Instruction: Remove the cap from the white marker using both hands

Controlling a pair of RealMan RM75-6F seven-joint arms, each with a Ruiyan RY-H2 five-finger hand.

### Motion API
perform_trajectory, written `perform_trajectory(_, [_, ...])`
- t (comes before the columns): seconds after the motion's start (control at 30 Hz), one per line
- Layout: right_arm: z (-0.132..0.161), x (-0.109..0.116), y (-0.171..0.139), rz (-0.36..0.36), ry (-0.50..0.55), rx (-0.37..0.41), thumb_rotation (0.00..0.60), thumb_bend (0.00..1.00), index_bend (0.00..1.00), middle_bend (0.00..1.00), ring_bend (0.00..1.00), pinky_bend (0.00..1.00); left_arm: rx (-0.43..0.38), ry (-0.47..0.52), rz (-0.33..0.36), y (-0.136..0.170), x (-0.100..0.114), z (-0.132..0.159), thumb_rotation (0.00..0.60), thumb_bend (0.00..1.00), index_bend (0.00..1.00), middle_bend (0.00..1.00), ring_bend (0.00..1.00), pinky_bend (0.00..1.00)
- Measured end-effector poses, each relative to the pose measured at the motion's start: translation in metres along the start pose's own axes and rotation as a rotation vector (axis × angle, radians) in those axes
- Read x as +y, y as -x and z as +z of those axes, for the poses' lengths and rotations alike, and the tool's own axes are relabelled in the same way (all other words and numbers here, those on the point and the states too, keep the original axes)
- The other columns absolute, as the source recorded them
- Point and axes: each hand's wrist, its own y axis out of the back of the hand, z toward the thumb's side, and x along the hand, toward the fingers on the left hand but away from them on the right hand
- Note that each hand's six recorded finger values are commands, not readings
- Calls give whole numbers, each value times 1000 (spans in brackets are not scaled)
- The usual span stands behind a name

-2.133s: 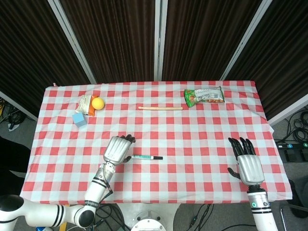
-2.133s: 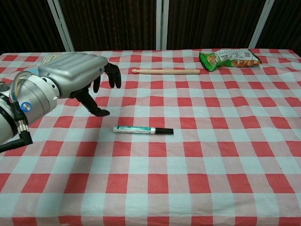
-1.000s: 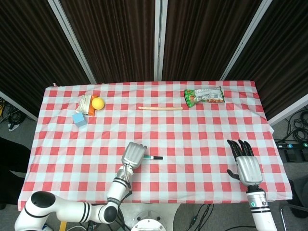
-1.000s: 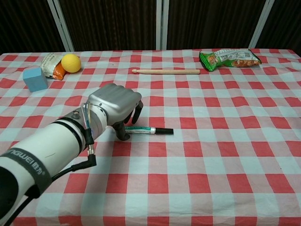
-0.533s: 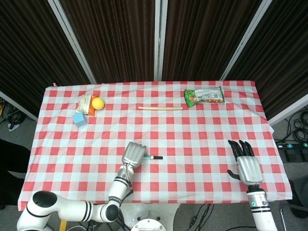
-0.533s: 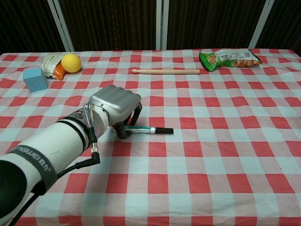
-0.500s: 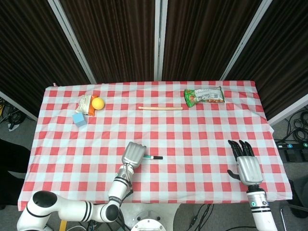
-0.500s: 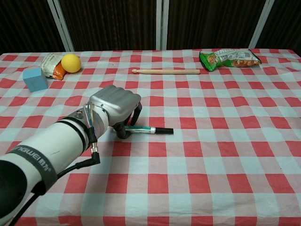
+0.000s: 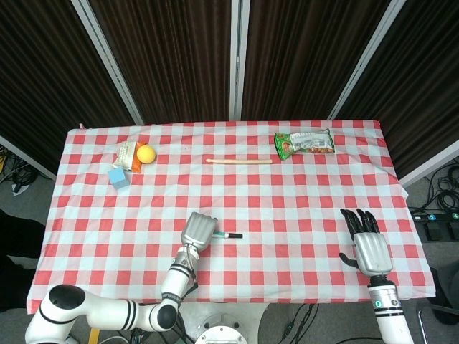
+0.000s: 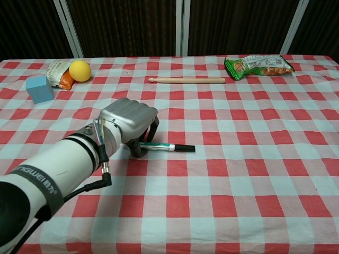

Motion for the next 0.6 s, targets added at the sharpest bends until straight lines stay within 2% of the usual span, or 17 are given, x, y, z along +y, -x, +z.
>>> perform_trajectory(0.33, [2, 1, 1, -2, -4, 6, 600, 24, 0, 108, 0, 0, -4, 76, 31, 5, 8, -1, 600, 441, 551, 555, 862, 847])
perform_trajectory(0.6, [21, 7, 8, -24, -20, 62, 600, 29, 21, 166, 0, 0, -16, 129, 95, 7, 33, -1, 600, 440, 553, 559, 867, 847])
